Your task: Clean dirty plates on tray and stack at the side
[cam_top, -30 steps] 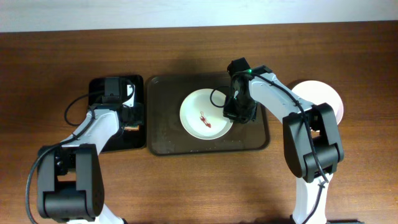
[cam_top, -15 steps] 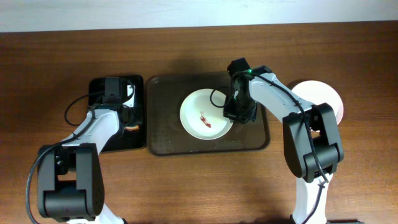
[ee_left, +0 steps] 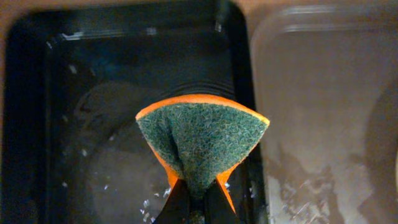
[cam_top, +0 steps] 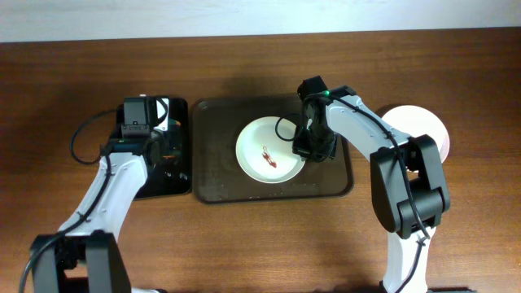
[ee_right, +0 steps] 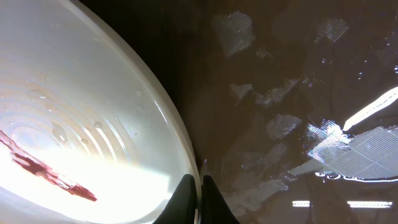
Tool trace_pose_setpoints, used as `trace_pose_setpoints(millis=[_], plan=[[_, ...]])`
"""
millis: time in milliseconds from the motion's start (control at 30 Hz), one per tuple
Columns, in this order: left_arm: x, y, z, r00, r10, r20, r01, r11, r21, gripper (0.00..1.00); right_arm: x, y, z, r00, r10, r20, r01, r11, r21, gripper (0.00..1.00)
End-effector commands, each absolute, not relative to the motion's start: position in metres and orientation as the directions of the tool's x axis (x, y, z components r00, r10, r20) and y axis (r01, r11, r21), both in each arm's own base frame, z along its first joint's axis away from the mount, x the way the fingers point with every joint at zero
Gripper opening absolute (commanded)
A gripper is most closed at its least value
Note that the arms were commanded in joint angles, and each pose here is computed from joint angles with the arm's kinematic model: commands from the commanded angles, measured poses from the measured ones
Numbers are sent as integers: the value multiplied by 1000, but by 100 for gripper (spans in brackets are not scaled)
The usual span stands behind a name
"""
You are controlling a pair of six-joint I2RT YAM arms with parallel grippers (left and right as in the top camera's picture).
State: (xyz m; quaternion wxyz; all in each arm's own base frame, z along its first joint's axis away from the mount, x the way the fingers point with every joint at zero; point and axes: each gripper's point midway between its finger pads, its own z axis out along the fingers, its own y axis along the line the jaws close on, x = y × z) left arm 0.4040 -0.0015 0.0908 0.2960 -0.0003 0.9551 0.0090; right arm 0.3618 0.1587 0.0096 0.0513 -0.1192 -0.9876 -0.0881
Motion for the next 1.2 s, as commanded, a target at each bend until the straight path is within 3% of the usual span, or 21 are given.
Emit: trace_pose_setpoints(millis=[0,267,533,833,1167], plan=[[411,-5,116,-774,8,-633,4,1000,8,0,356,157,3,-968,212,137,230,964,132,4],[435,2,202,-539,4,-842,-31,999,24,0,355,157,3,-967,212,139,230,964,131,4],[426,2,275,-350,24,-937,-27,999,35,0,355,157,3,-967,212,140,230,964,131,4],[409,2,315,-253,28,-967,-28,999,37,0,355,157,3,-967,212,140,230,964,131,4],[409,2,319,-237,28,-971,-29,999,36,0,355,157,3,-967,212,140,230,964,131,4]])
